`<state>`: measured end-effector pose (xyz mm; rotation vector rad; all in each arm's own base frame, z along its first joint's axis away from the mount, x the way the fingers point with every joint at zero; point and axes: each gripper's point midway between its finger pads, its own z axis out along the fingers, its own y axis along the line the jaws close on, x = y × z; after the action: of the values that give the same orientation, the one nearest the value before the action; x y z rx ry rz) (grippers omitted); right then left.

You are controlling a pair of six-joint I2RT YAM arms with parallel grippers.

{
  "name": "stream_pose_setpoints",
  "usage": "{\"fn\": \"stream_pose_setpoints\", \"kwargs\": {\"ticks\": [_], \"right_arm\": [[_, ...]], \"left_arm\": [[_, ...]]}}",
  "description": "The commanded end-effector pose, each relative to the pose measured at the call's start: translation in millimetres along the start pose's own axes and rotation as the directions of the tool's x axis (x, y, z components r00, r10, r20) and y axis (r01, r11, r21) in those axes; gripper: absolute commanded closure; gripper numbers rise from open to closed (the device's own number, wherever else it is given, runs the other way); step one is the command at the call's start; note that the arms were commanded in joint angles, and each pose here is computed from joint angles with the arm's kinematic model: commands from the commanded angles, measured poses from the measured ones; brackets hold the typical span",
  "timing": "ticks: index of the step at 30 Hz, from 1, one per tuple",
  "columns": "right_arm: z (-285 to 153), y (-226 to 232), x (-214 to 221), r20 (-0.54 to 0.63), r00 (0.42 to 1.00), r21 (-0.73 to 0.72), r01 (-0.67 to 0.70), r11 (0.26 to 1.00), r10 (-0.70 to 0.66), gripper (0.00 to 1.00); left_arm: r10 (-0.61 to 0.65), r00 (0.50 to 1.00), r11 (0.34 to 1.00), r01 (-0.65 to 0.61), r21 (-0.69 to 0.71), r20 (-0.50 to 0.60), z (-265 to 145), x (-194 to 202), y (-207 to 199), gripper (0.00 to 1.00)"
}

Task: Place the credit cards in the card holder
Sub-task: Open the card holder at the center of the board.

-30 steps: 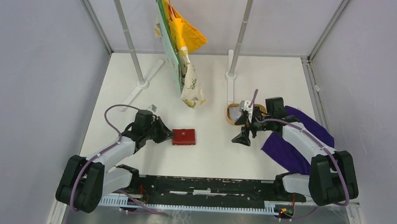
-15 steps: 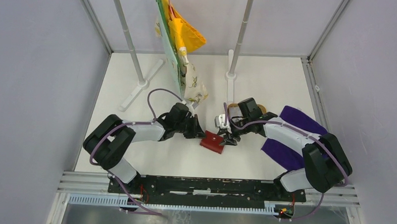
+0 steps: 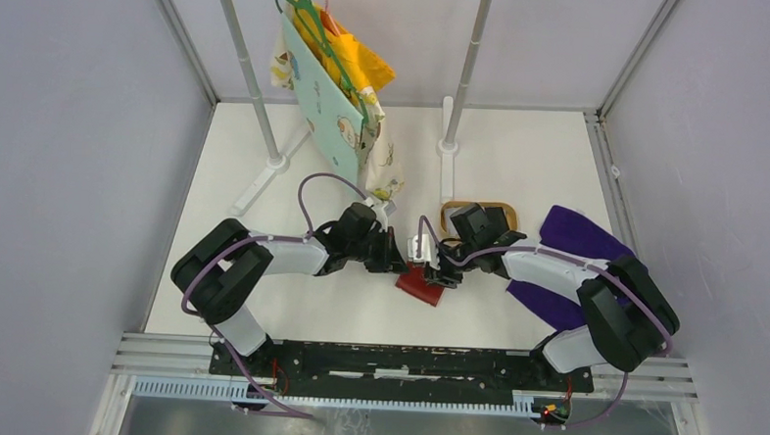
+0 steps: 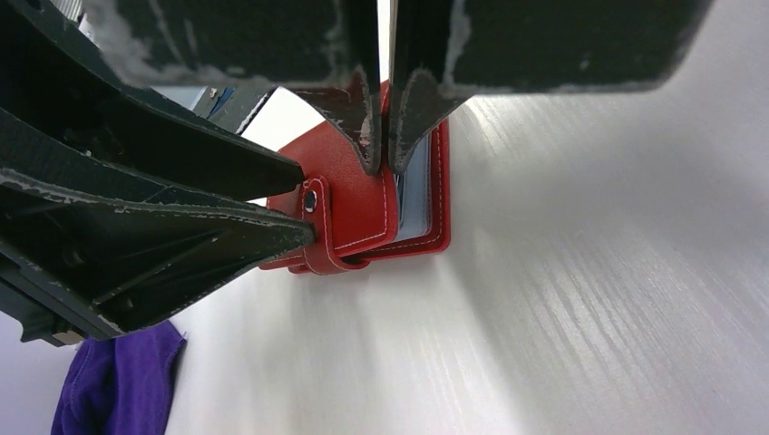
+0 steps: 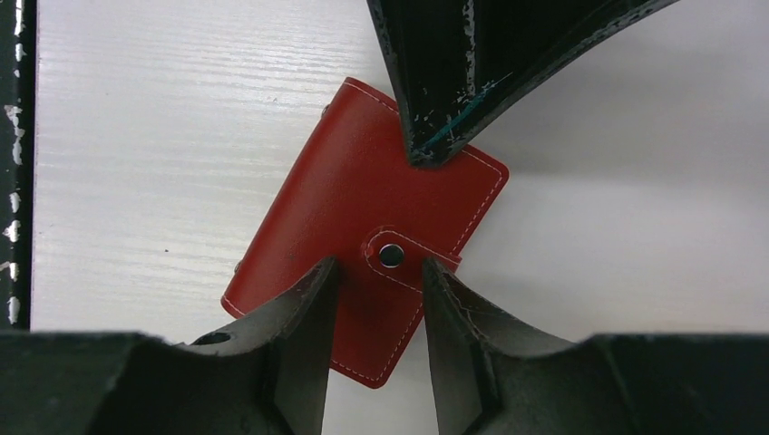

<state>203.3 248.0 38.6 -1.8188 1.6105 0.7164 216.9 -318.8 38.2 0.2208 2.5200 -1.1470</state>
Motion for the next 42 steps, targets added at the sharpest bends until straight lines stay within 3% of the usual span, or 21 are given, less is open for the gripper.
{"fn": "stream_pose_setpoints", "kwargs": {"ticks": [1, 9, 16, 28, 34, 39, 40, 42], "right_arm": [[5, -3, 6, -0.035, 0.999, 0.048, -0.014, 0.999, 0.016, 0.54], [9, -17, 4, -0.059, 0.995, 0.092, -0.081, 0.992, 0.086, 0.56], [12, -14, 14, -0.097, 0.99, 0.106, -0.093, 0.99, 0.103, 0.64], [-3, -28, 20, -0.133, 0.982, 0.207, -0.104, 0.973, 0.133, 1.0], [-24, -40, 15, -0.011, 0.97, 0.262, -0.23, 0.937, 0.242, 1.0], [-34, -30, -6, 0.189, 0.924, 0.16, -0.364, 0.918, 0.333, 1.0], [-37, -29, -10, 0.227, 0.906, 0.144, -0.394, 0.908, 0.357, 1.0], [-45, -31, -16, 0.298, 0.87, 0.116, -0.441, 0.89, 0.392, 1.0]], "left_arm": [[0.059, 0.997, 0.996, -0.062, 0.071, 0.041, 4, -15, -20, 0.98], [0.065, 0.997, 0.994, -0.067, 0.083, 0.031, 5, -9, -22, 0.98], [0.068, 0.997, 0.993, -0.07, 0.091, 0.025, 5, -7, -22, 0.98], [0.071, 0.997, 0.996, -0.072, 0.06, 0.012, 4, 2, -12, 0.98], [0.083, 0.997, 0.996, -0.083, 0.024, 0.006, 4, 6, -2, 0.98], [0.1, 0.995, 0.995, -0.1, 0.013, 0.018, 3, -6, -8, 0.98], [0.105, 0.994, 0.994, -0.105, 0.014, 0.022, 3, -11, -12, 0.96], [0.109, 0.994, 0.994, -0.109, 0.016, 0.029, 3, -19, -20, 0.81]]}}
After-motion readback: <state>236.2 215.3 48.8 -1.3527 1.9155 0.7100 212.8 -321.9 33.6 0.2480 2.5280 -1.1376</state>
